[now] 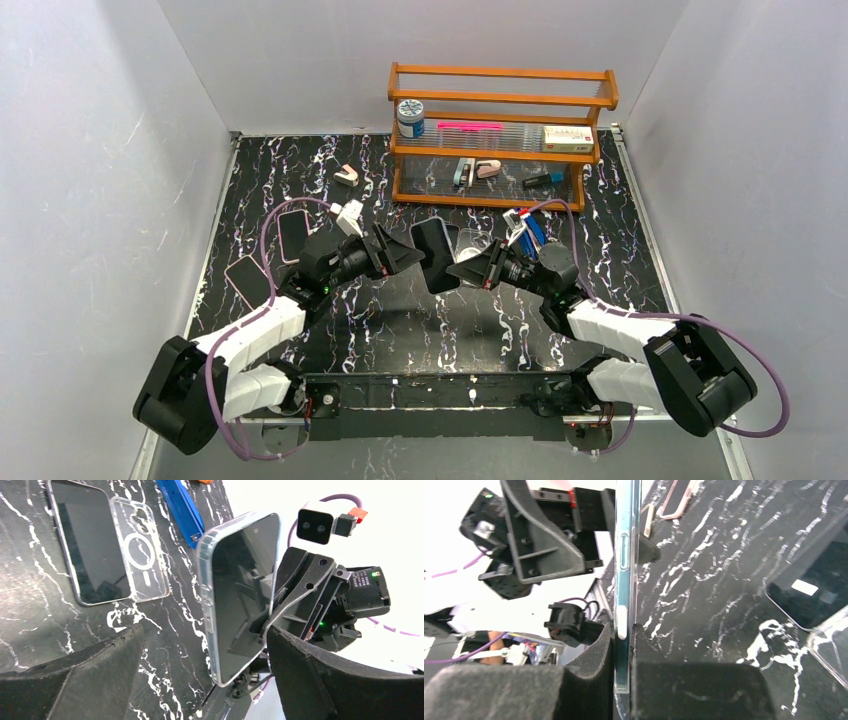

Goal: Take the phone out of the phone case
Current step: Pick up the phone at the center of the board.

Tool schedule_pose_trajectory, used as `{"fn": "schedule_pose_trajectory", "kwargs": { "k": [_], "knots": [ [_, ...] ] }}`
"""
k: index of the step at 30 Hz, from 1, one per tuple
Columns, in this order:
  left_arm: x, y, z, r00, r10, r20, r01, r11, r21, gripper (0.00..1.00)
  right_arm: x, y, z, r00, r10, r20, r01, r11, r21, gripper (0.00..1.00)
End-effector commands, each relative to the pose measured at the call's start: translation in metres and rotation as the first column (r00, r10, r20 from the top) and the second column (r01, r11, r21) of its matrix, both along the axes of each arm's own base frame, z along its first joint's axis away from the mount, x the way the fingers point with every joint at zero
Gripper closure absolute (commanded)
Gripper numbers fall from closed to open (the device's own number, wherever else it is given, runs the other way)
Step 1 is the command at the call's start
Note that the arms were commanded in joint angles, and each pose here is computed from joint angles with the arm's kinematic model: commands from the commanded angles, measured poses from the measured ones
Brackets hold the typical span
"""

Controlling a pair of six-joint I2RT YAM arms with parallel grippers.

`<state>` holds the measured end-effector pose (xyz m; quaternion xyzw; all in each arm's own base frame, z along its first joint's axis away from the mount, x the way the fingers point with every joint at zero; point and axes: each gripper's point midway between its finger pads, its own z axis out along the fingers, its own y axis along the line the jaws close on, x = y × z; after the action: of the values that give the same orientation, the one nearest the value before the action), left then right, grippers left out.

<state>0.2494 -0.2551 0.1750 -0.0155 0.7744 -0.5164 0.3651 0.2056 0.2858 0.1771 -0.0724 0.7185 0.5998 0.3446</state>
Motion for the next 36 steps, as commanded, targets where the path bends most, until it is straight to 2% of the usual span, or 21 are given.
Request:
{"fn": "schedule_pose_trajectory", "kwargs": {
  "k": [1, 10, 15, 21, 26, 28, 29, 33, 36],
  "knots": [
    [-0.003, -0.011, 0.029, 0.996, -0.065, 0.059, 0.07, 0.993, -0.093, 0.13, -0.019, 0.003, 0.06, 0.979, 0.108, 0.172, -0.137, 0.976, 0.172, 0.99],
    [-0.014, -0.021, 0.062, 0.985, -0.131, 0.116, 0.151, 0.97, -0.19, 0.24, -0.031, 0.006, 0.077, 0.962, 0.183, 0.2, -0.225, 0.951, 0.213, 0.99],
    [-0.024, -0.029, 0.076, 0.973, -0.184, 0.14, 0.214, 0.947, -0.239, 0.36, -0.033, 0.008, 0.085, 0.955, 0.209, 0.211, -0.257, 0.938, 0.234, 0.99],
    [-0.032, -0.037, 0.083, 0.966, -0.213, 0.148, 0.246, 0.933, -0.264, 0.53, -0.032, 0.011, 0.086, 0.952, 0.225, 0.208, -0.274, 0.929, 0.25, 0.99],
    [-0.032, -0.037, 0.088, 0.97, -0.196, 0.146, 0.231, 0.929, -0.29, 0.77, -0.026, 0.013, 0.083, 0.955, 0.212, 0.209, -0.26, 0.937, 0.235, 0.99],
    [-0.03, -0.034, 0.093, 0.976, -0.162, 0.147, 0.2, 0.93, -0.308, 0.91, -0.024, 0.013, 0.079, 0.957, 0.204, 0.208, -0.248, 0.944, 0.216, 0.93],
    [-0.029, -0.031, 0.095, 0.98, -0.139, 0.142, 0.179, 0.931, -0.319, 1.0, -0.022, 0.013, 0.077, 0.96, 0.194, 0.204, -0.236, 0.95, 0.206, 0.87],
    [-0.019, -0.019, 0.103, 0.991, -0.03, 0.13, 0.076, 0.928, -0.364, 1.0, -0.019, 0.01, 0.073, 0.969, 0.145, 0.199, -0.184, 0.964, 0.195, 0.52],
    [-0.012, -0.012, 0.111, 0.992, 0.04, 0.119, 0.012, 0.915, -0.402, 1.0, -0.02, 0.008, 0.069, 0.977, 0.109, 0.185, -0.146, 0.968, 0.202, 0.39]
  ]
}}
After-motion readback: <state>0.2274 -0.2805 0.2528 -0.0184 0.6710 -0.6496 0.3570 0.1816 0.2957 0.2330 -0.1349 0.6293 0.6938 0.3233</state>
